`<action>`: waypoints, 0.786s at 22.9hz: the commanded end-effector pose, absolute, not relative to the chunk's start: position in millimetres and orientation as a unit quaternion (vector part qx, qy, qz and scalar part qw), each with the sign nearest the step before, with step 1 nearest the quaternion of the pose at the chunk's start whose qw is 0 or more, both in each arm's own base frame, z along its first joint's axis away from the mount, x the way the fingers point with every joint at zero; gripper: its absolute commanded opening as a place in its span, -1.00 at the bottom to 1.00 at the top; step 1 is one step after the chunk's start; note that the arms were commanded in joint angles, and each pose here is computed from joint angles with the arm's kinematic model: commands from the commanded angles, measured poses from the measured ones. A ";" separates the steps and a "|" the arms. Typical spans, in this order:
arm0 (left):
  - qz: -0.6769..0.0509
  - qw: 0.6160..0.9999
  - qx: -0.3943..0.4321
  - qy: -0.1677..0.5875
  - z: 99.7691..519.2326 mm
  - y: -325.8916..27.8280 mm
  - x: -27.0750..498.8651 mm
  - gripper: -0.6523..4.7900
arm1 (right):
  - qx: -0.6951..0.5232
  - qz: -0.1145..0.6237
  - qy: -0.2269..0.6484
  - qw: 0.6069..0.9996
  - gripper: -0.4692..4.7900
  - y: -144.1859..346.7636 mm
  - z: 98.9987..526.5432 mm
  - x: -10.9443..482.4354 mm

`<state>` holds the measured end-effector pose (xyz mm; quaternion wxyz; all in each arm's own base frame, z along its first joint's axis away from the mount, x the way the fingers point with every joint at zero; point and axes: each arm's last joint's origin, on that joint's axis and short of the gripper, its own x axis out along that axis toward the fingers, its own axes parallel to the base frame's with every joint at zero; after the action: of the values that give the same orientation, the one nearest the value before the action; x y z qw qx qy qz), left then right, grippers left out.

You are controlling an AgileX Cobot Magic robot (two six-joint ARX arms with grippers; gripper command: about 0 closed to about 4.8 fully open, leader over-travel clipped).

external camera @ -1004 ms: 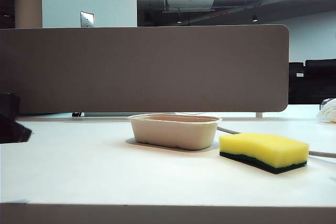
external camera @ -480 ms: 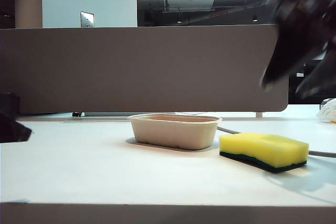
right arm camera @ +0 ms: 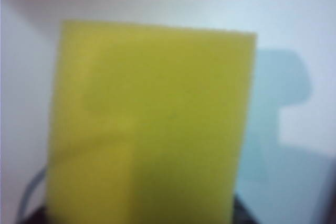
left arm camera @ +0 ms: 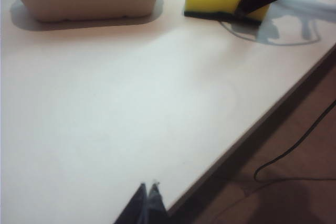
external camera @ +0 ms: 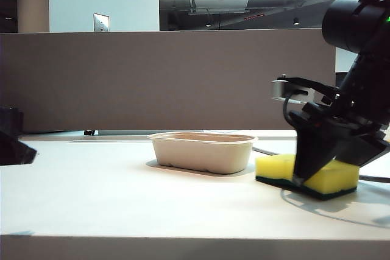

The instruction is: Pick up the cleaning sponge from the table and place it into the paper lunch box.

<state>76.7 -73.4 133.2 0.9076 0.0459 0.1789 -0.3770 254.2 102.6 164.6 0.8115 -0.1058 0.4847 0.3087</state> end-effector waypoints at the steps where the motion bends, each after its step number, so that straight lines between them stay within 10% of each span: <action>1: -0.373 0.910 0.044 0.176 134.1 -72.7 77.7 -0.78 | -0.086 0.340 0.454 0.819 -0.86 105.6 189.5 254.8; 9: -0.216 0.966 0.006 0.140 141.1 -41.6 94.9 -0.78 | -0.091 0.366 0.330 0.865 -0.86 120.9 285.3 270.3; 16: -0.201 0.971 0.002 0.127 143.4 -38.1 95.2 -0.78 | -0.104 0.408 0.367 0.830 -0.83 190.0 256.0 343.0; 18: -0.202 0.971 0.002 0.127 143.5 -38.2 95.1 -0.78 | -0.107 0.395 0.388 0.826 0.05 199.1 246.3 359.3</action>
<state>95.0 -37.9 142.7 0.9712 0.0020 0.1297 -0.1997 353.4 196.5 246.3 0.8241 -0.1079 0.3816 0.4044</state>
